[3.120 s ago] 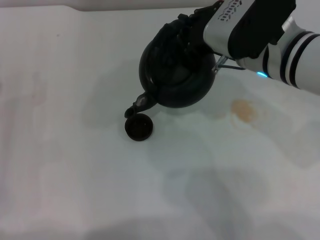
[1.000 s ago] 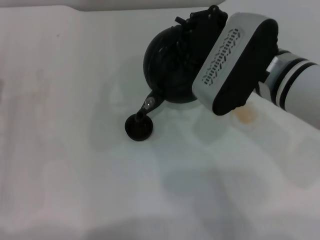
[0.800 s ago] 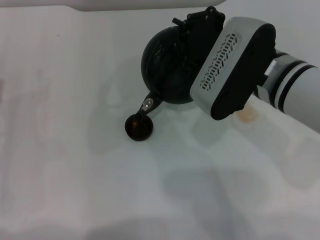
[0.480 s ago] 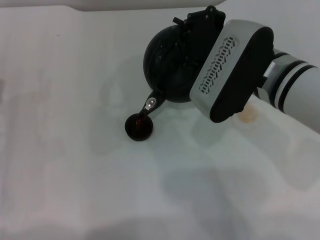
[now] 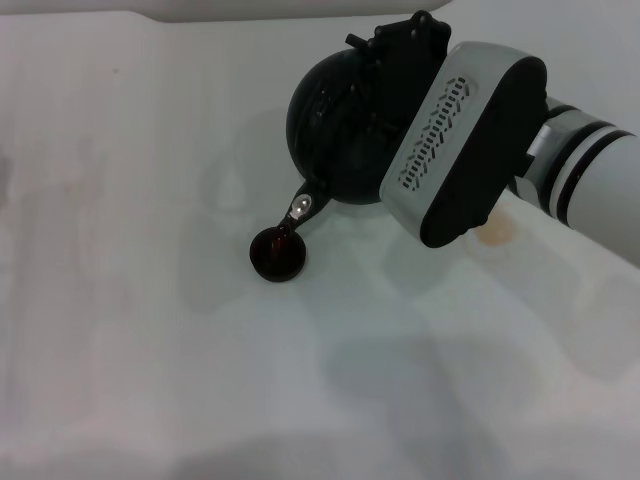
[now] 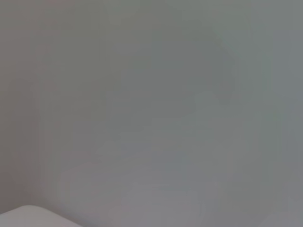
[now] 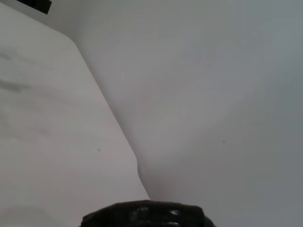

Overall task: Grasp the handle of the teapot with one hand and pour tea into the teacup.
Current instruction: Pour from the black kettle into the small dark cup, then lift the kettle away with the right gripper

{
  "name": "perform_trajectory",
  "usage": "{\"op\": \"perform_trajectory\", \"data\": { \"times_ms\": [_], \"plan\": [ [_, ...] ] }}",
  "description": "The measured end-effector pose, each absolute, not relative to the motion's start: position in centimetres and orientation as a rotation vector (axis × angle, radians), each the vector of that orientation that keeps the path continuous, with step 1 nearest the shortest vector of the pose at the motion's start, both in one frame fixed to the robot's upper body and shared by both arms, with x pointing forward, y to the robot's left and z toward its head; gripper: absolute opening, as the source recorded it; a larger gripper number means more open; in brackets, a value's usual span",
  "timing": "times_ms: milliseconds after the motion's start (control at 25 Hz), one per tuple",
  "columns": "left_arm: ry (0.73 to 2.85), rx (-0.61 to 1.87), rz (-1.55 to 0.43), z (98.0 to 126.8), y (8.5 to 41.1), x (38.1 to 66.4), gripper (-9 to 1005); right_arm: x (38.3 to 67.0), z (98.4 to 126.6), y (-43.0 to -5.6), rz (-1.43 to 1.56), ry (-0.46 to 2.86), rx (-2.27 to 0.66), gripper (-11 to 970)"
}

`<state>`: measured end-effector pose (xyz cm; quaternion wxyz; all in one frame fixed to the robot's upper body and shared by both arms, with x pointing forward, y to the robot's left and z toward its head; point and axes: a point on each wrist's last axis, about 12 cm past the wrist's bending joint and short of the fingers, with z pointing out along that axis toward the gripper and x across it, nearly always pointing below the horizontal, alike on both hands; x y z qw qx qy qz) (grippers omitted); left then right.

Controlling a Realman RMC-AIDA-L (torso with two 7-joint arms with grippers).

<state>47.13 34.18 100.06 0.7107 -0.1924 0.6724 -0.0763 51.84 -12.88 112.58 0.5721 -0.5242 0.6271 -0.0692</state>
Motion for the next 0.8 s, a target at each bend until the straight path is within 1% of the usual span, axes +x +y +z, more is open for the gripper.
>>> {"op": "perform_trajectory", "data": {
  "times_ms": [800],
  "plan": [
    [1.490, -0.428, -0.174, 100.07, 34.04, 47.19, 887, 51.90, 112.49, -13.01, -0.186, 1.460, -1.244, 111]
  ]
}}
